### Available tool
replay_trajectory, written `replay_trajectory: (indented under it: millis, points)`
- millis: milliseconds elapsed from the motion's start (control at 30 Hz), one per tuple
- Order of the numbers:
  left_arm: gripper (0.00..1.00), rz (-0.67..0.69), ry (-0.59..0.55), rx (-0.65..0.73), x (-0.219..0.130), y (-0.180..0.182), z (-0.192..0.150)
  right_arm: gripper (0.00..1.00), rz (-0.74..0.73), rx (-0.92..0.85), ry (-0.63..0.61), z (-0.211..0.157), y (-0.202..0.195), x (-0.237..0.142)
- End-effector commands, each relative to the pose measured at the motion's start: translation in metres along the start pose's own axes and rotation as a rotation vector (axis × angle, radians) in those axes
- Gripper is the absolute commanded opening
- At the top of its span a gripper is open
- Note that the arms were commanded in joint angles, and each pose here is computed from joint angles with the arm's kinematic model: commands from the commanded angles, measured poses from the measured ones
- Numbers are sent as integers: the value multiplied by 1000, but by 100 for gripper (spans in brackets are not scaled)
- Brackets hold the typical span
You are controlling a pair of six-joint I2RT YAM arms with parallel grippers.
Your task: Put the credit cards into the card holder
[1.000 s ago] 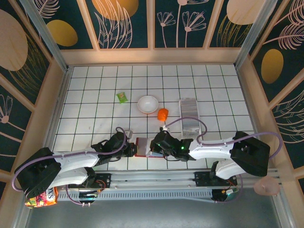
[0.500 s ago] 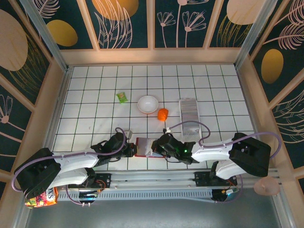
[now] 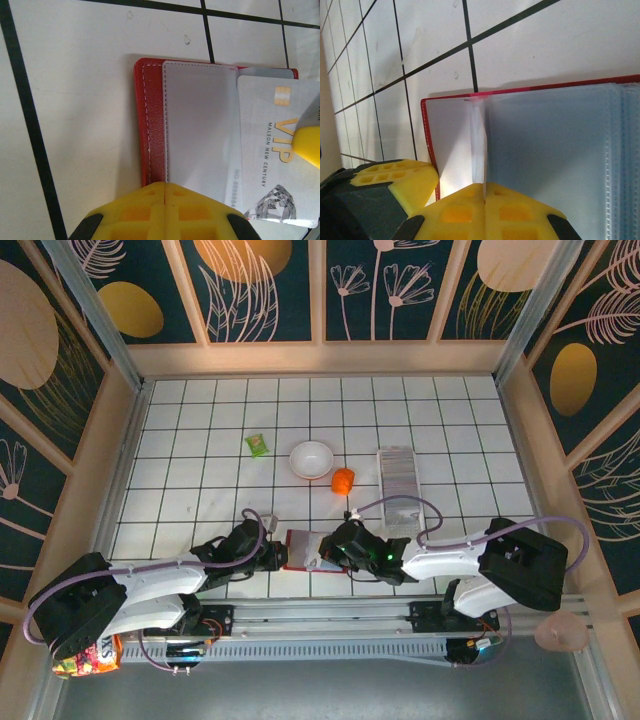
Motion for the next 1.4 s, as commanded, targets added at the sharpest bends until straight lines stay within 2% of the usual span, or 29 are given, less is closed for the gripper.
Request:
replay_trajectory:
  millis: [0, 467, 1367]
  points:
    - [0, 57, 27, -14, 0, 16, -11, 0, -9, 6, 22, -1, 0, 5]
    - [0, 58, 30, -18, 1, 16, -11, 0, 58, -33, 63, 3, 6, 5]
    - [0, 64, 27, -23, 2, 17, -11, 0, 30, -36, 136, 1, -5, 0]
Point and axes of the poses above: each hand's point on the last joint's axis, 136 mm out from that joint toward the fingers, its own x axis out along the fingers, its own y axis along the line the jaws close on, z = x × y, the point moved 3 cm from there along -x, back along the fingers, and after that the axes turned 3 degrees about -x, right-handed, at the moved point
